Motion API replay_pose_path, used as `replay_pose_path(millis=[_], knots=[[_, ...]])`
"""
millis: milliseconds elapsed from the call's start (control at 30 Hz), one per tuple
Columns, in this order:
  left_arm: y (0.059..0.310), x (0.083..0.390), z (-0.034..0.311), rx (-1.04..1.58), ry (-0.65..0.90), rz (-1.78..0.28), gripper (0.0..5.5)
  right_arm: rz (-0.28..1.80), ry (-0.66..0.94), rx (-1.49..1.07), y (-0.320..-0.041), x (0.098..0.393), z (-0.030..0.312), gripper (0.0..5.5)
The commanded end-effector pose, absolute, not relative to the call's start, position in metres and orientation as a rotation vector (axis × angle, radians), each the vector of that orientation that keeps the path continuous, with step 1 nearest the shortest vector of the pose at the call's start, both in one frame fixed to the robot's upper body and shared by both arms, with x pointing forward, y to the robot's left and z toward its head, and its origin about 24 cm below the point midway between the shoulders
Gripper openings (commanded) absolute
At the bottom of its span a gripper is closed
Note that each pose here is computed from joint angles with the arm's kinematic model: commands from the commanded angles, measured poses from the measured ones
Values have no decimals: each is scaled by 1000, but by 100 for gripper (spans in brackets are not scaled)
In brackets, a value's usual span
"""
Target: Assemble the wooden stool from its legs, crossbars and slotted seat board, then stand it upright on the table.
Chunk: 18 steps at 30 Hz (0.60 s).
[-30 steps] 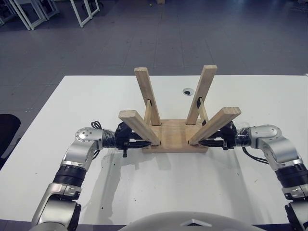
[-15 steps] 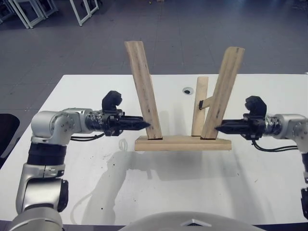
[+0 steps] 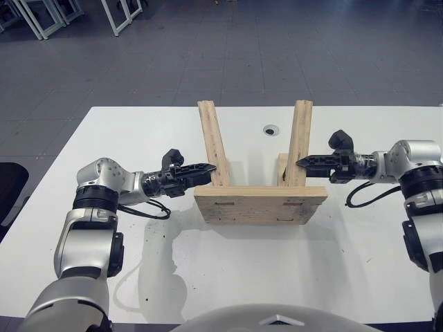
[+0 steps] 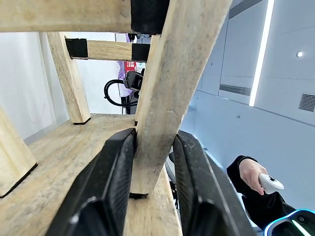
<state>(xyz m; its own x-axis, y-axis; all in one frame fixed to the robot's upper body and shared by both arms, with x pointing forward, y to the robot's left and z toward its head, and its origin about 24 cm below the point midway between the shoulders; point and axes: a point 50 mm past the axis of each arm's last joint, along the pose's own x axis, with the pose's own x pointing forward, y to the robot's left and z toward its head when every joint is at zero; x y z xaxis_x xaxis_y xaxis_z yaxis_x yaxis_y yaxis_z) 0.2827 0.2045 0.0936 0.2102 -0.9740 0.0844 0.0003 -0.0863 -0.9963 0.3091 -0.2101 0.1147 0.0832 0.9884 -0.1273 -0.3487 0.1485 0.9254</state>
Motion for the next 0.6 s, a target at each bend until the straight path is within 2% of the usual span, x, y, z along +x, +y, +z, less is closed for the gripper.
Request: replay_pose_path(millis=[33, 267, 400, 600], knots=[[203, 286, 108, -1323, 937, -1190, 159, 1197, 982, 836, -215, 307, 113, 280], [206, 284, 110, -1315, 891, -1207, 285, 1211, 983, 809, -216, 302, 115, 280], [224, 281, 102, -1298, 879, -1105, 285, 1136, 958, 811, -228, 300, 111, 280], [258, 265, 107, -1277, 822, -1012, 285, 1033, 848, 761, -255, 294, 116, 280]])
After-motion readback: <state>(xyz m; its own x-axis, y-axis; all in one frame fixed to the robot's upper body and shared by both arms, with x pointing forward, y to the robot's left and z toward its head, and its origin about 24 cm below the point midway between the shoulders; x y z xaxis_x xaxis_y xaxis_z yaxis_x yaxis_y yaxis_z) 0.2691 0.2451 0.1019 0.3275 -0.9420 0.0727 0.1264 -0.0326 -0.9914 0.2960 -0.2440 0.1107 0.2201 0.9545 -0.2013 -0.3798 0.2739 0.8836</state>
